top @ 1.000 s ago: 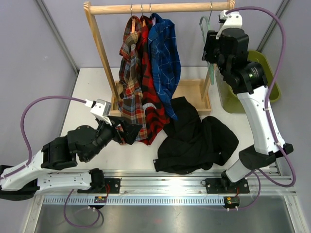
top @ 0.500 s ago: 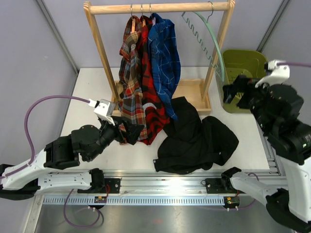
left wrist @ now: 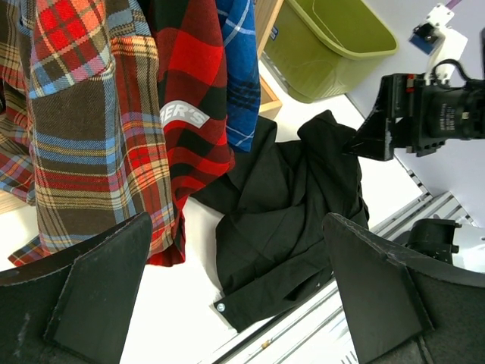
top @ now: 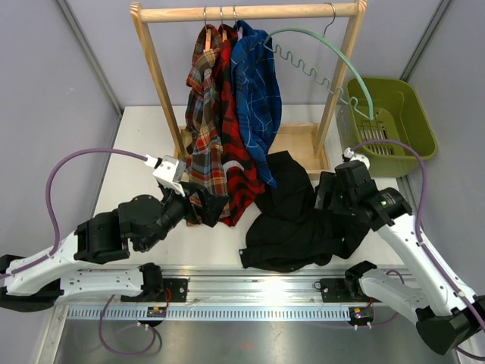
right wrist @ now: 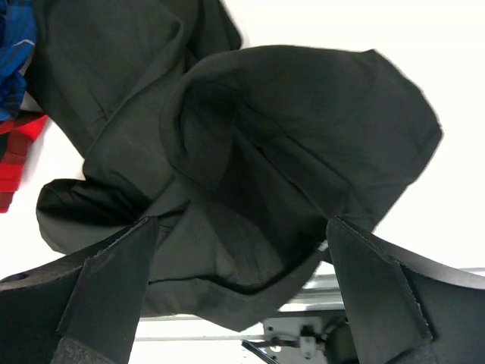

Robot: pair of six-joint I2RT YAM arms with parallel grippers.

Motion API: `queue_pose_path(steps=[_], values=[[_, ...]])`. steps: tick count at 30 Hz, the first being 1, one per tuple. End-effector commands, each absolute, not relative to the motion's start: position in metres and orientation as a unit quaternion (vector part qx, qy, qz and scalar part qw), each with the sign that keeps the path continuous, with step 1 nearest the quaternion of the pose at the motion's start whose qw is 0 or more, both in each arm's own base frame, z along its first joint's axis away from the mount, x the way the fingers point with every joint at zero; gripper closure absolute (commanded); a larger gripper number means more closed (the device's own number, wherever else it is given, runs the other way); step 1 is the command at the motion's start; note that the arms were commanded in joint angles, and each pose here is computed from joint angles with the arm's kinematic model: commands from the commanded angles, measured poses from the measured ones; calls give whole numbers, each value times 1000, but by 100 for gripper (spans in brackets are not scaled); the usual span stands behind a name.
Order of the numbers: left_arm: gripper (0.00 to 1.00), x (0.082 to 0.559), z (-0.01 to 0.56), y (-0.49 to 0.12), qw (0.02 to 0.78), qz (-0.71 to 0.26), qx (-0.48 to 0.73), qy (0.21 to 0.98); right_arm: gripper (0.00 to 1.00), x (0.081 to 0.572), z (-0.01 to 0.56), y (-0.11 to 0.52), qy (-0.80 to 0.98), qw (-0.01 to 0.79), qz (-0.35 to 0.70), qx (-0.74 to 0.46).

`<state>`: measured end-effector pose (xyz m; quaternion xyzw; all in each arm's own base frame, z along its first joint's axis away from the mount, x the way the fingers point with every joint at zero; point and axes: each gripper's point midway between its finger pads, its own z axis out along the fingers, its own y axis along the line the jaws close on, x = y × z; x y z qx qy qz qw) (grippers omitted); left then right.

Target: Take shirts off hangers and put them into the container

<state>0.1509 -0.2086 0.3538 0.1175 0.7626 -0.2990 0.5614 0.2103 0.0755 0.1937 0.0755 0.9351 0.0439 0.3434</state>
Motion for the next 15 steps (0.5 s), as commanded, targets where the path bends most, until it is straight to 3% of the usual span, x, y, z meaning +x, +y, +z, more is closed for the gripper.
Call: queue_pose_path(steps=[1,15], values=[[1,150,357,-210,564,-317,104,755,1,221,175,97,935,333,83,93],[1,148,340,-202,560,-313,100,760,0,257,113,221,956,268,121,-2]])
